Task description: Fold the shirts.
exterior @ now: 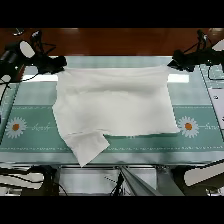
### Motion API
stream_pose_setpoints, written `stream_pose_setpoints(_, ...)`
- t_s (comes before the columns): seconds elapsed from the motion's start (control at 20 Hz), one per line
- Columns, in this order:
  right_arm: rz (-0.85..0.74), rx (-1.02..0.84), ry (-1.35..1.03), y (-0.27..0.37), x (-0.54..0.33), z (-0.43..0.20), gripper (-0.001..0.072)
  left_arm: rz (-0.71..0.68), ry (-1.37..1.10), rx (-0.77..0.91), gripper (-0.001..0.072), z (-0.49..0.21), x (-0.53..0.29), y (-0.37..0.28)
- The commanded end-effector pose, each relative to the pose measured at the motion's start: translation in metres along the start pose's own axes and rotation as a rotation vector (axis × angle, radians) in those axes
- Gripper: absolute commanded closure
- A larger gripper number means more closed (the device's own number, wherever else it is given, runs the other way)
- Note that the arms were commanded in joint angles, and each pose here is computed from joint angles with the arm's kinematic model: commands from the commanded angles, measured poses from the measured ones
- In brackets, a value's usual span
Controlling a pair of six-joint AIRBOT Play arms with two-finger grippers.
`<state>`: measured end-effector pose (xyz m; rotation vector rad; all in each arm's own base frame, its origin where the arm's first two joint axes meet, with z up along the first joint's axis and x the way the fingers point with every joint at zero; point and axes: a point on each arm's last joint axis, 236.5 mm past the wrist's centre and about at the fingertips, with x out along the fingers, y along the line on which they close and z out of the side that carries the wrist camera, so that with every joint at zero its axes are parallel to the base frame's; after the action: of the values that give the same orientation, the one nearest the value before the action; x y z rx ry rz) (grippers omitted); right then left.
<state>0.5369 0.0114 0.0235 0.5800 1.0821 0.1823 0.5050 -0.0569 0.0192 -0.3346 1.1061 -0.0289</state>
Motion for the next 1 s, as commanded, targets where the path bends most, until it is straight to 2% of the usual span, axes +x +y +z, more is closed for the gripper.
stream_pose_setpoints(0.0,0.015,-0.018,0.127,-0.014,-0.008,-0.022,0.0687,0.021,0.208,0.088,0.0685,-0.041,-0.019,0.021)
stream_pose_setpoints(0.15,-0.026,-0.043,0.252,-0.034,-0.02,-0.05,0.0687,-0.043,0.435,0.152,0.0685,-0.095,-0.031,0.024)
stream_pose_setpoints(0.3,-0.099,-0.041,0.352,-0.056,-0.007,-0.083,0.0687,-0.064,0.543,0.115,0.0685,-0.14,-0.01,0.025)
stream_pose_setpoints(0.5,-0.106,0.012,0.375,-0.07,0.022,-0.111,0.0673,-0.046,0.626,0.077,0.067,-0.183,0.011,0.038)
stream_pose_setpoints(0.55,-0.11,0.038,0.378,-0.07,0.024,-0.114,0.0403,-0.043,0.636,0.073,0.049,-0.186,0.011,0.039)
stream_pose_setpoints(0.6,-0.095,0.027,0.388,-0.067,0.023,-0.116,0.0086,-0.043,0.644,0.075,0.0043,-0.187,0.009,0.039)
stream_pose_setpoints(0.65,-0.079,0.016,0.401,-0.061,0.017,-0.117,0.0089,-0.028,0.655,0.086,0.0002,-0.187,0.004,0.043)
stream_pose_setpoints(0.8,-0.103,-0.01,0.389,-0.068,-0.024,-0.111,0.009,0.033,0.634,0.104,0.0003,-0.179,-0.022,0.062)
stream_pose_setpoints(0.95,-0.165,0.03,0.308,-0.092,-0.065,-0.115,0.0091,0.049,0.617,0.027,0.0004,-0.2,-0.053,0.089)
